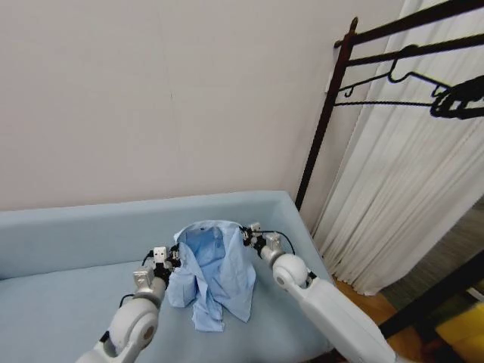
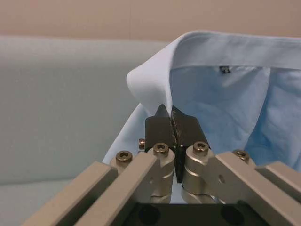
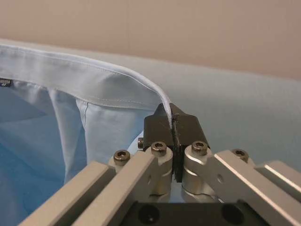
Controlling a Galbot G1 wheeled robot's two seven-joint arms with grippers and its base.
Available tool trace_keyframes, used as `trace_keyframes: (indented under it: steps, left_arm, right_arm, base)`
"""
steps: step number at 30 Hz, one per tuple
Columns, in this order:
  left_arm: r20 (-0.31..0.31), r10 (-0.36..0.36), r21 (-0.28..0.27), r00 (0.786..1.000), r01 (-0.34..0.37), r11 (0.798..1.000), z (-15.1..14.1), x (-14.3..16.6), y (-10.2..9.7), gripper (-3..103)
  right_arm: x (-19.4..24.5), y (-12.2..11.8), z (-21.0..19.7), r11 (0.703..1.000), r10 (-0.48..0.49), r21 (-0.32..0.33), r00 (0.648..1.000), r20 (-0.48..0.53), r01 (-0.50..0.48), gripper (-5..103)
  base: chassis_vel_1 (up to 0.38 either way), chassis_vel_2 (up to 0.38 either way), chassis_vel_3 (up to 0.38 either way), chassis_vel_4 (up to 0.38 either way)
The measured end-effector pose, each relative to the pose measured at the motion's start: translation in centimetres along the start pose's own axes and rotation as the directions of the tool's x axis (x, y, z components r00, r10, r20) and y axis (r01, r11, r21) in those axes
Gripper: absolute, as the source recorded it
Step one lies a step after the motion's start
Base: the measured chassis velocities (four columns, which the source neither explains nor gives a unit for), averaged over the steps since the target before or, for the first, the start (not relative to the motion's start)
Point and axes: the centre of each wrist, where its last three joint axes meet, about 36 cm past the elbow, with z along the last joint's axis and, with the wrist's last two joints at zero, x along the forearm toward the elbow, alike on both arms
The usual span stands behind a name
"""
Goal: Pick up the clothes from the sofa and hang them on the clothes hanger.
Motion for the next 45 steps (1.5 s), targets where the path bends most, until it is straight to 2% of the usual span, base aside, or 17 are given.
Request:
trace_keyframes:
  steps: [1, 4, 8, 15, 20, 25, 32, 38, 42, 45]
  left_arm:
    - [0.0, 0.0, 0.0, 1.0, 0.0, 1.0, 0.0, 0.0, 0.0, 0]
    - [0.062, 0.016, -0.011, 0.998, -0.015, 1.0, -3.2, 0.4, 0.8, 0]
    - [0.101, 0.046, -0.025, 0.994, -0.043, 0.999, -6.0, 0.7, 1.0, 0]
    - [0.157, 0.088, -0.057, 0.984, -0.079, 0.995, -10.7, 0.7, 1.4, 0]
    - [0.199, 0.079, -0.075, 0.977, -0.065, 0.995, -13.5, -1.1, 2.8, 0]
    - [0.217, 0.117, -0.11, 0.969, -0.095, 0.989, -15.1, -2.3, 4.2, 0]
    - [0.221, 0.197, -0.168, 0.955, -0.162, 0.972, -17.5, -2.6, 4.6, 0]
    - [0.232, 0.202, -0.183, 0.951, -0.162, 0.97, -20.1, -3.3, 5.8, 0]
    - [0.245, 0.187, -0.174, 0.951, -0.146, 0.974, -22.1, -3.8, 6.8, 0]
    - [0.251, 0.187, -0.17, 0.95, -0.146, 0.974, -23.1, -3.9, 7.1, 0]
  right_arm:
    - [0.0, 0.0, 0.0, 1.0, 0.0, 0.0, 1.0, 0.0, 0.0, 0]
    - [-0.2, 0.7, -3.0, 1.0, -0.028, 0.015, 0.999, 0.038, 0.027, 0]
    - [0.2, 0.4, -5.9, 0.999, -0.036, 0.039, 0.996, 0.076, 0.034, 0]
    - [0.6, -1.5, -10.9, 0.996, -0.023, 0.084, 0.989, 0.143, 0.011, 0]
    - [0.5, -3.3, -14.0, 0.995, -0.021, 0.101, 0.983, 0.182, 0.002, 0]
    - [0.7, -5.2, -16.2, 0.993, -0.044, 0.113, 0.978, 0.205, 0.021, 0]
    - [1.1, -6.3, -19.0, 0.989, -0.072, 0.14, 0.968, 0.239, 0.039, 0]
    - [0.6, -7.5, -21.3, 0.982, -0.058, 0.189, 0.963, 0.262, 0.007, 0]
    - [0.3, -7.7, -22.1, 0.965, -0.037, 0.261, 0.959, 0.282, -0.039, 0]
    - [0.1, -7.6, -22.4, 0.955, -0.033, 0.29, 0.956, 0.292, -0.056, 0]
  base:
    - [0.0, 0.0, 0.0, 0.0]
    - [0.0, 0.0, 0.0, 0.0]
    - [0.0, 0.0, 0.0, 0.0]
    - [0.0, 0.0, 0.0, 0.0]
    - [0.0, 0.0, 0.0, 0.0]
    - [0.0, 0.0, 0.0, 0.0]
    - [0.0, 0.0, 0.0, 0.0]
    - [0.0, 0.0, 0.0, 0.0]
    - [0.0, 0.0, 0.0, 0.0]
    - [0.0, 0.0, 0.0, 0.0]
